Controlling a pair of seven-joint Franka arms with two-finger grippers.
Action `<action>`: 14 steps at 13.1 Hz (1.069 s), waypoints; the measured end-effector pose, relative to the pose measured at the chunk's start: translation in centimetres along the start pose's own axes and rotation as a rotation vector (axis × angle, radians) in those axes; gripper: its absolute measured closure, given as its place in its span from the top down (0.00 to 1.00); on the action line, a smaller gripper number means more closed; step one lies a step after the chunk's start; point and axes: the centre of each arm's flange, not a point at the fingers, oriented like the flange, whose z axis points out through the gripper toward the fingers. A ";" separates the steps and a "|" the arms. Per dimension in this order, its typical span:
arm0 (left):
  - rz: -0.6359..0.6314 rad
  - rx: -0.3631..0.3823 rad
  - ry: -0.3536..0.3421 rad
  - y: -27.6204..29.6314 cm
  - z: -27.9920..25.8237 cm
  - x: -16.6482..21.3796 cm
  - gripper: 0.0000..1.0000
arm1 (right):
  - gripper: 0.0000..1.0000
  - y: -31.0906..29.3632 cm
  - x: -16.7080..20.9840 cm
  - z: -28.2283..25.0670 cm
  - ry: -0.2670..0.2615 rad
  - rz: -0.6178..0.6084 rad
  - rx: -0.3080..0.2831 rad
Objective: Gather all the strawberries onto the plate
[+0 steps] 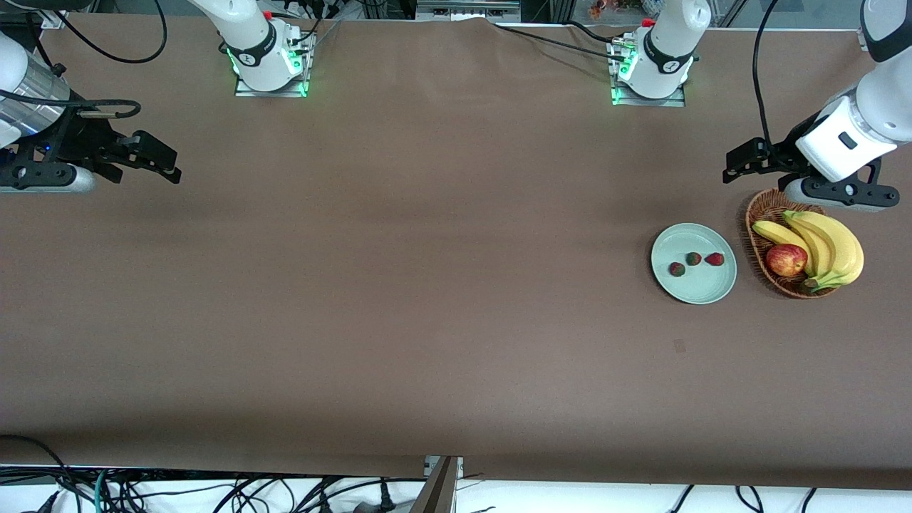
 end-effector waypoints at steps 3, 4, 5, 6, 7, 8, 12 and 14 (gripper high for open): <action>-0.004 0.044 -0.014 -0.4 -0.3 0.8 1.00 | 1.00 0.0 0.0 0.0 -0.001 0.000 0.000; -0.003 0.059 -0.020 -0.5 -0.2 1.0 1.00 | 1.00 0.0 0.0 0.0 -0.001 0.000 0.000; 0.001 0.078 -0.028 -0.7 0.0 1.0 1.00 | 1.00 0.0 0.0 0.0 -0.001 0.000 0.000; 0.004 0.089 -0.034 -0.8 0.0 1.0 1.00 | 1.00 0.0 0.0 0.0 -0.001 0.000 0.000; 0.006 0.092 -0.036 -0.8 0.0 1.0 1.00 | 1.00 0.0 0.0 0.0 -0.001 0.000 0.000; 0.008 0.092 -0.038 -0.8 0.0 1.0 1.00 | 1.00 0.0 0.0 0.0 -0.001 0.000 0.000; 0.004 0.092 -0.039 -1.3 -0.1 0.9 1.00 | 1.00 0.0 0.0 0.0 -0.001 0.000 0.000; 0.009 0.091 -0.046 -1.1 -0.1 0.8 1.00 | 1.00 0.0 0.0 0.0 -0.001 0.000 0.000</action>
